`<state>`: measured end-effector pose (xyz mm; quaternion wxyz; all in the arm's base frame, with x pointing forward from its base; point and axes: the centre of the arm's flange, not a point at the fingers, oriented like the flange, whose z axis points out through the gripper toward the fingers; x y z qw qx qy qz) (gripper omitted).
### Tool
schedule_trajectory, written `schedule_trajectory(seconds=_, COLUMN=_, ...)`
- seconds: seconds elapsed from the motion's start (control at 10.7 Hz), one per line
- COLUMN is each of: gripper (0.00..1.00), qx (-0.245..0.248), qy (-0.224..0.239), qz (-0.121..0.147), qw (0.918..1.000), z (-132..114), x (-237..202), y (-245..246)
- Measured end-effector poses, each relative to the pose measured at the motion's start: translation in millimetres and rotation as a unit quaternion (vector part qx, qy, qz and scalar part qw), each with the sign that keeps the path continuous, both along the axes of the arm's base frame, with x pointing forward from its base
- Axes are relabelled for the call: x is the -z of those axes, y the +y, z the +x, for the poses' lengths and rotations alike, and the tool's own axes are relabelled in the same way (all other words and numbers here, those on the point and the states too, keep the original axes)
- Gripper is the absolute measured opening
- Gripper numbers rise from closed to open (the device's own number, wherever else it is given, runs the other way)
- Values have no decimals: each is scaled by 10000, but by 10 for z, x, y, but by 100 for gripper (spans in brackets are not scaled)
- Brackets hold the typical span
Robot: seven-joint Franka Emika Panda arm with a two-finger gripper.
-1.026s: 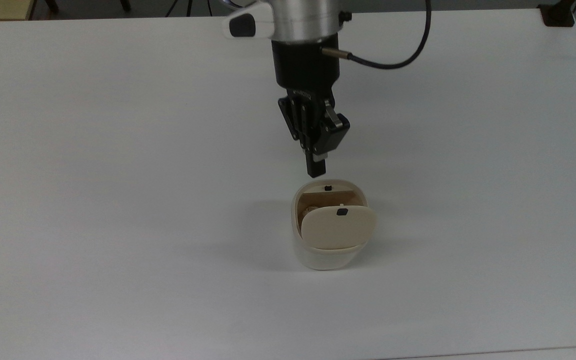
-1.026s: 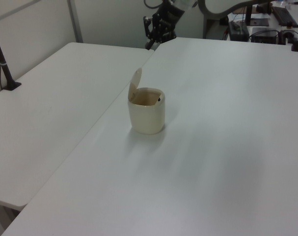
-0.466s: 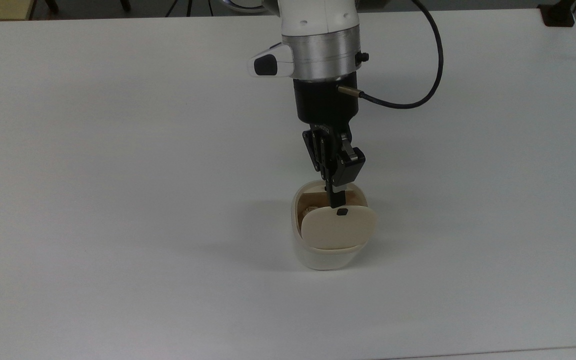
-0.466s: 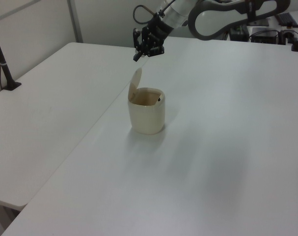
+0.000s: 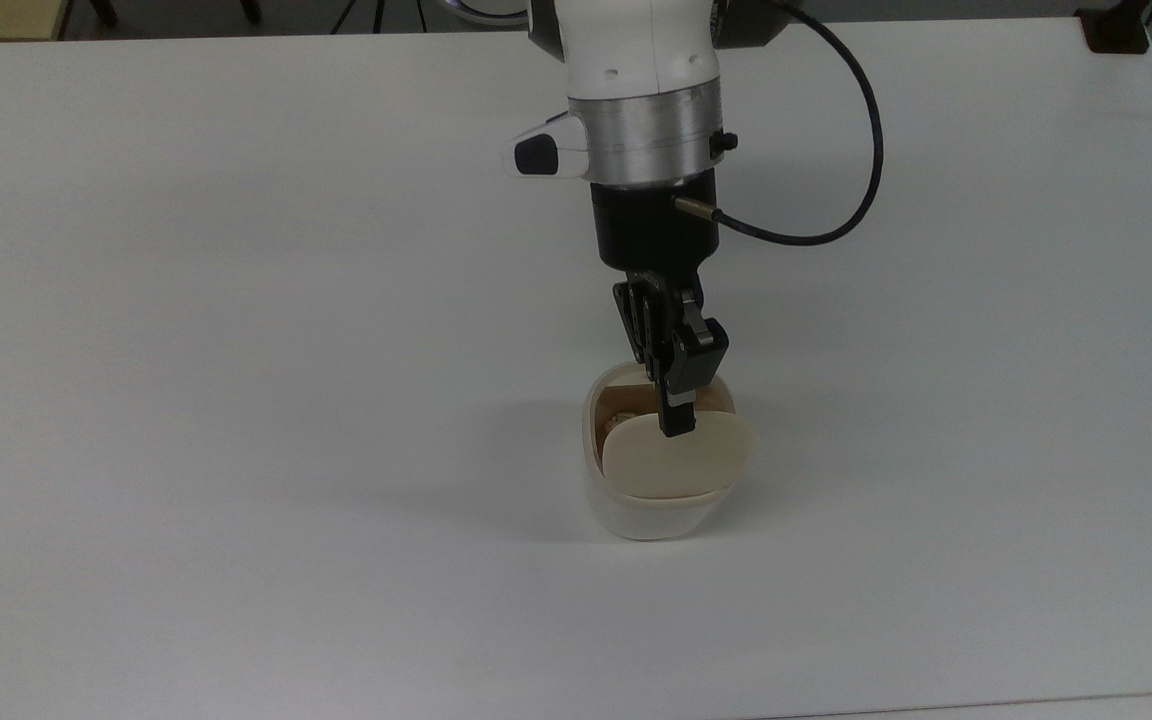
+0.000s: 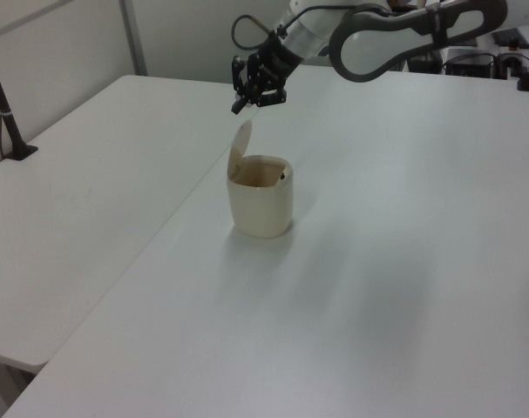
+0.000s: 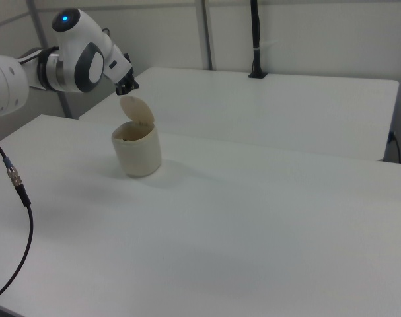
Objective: Close the trash bin
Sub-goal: 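Push the upright lid with the gripper fingers, tipping it over the bin opening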
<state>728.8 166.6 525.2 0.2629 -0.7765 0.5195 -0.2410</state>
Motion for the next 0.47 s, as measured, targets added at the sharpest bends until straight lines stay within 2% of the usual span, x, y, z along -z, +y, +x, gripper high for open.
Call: schedule_trajectory(seconds=0.47, gripper=1, qx=-93, qy=85, qz=-51, qw=9999, z=32, x=172, y=143)
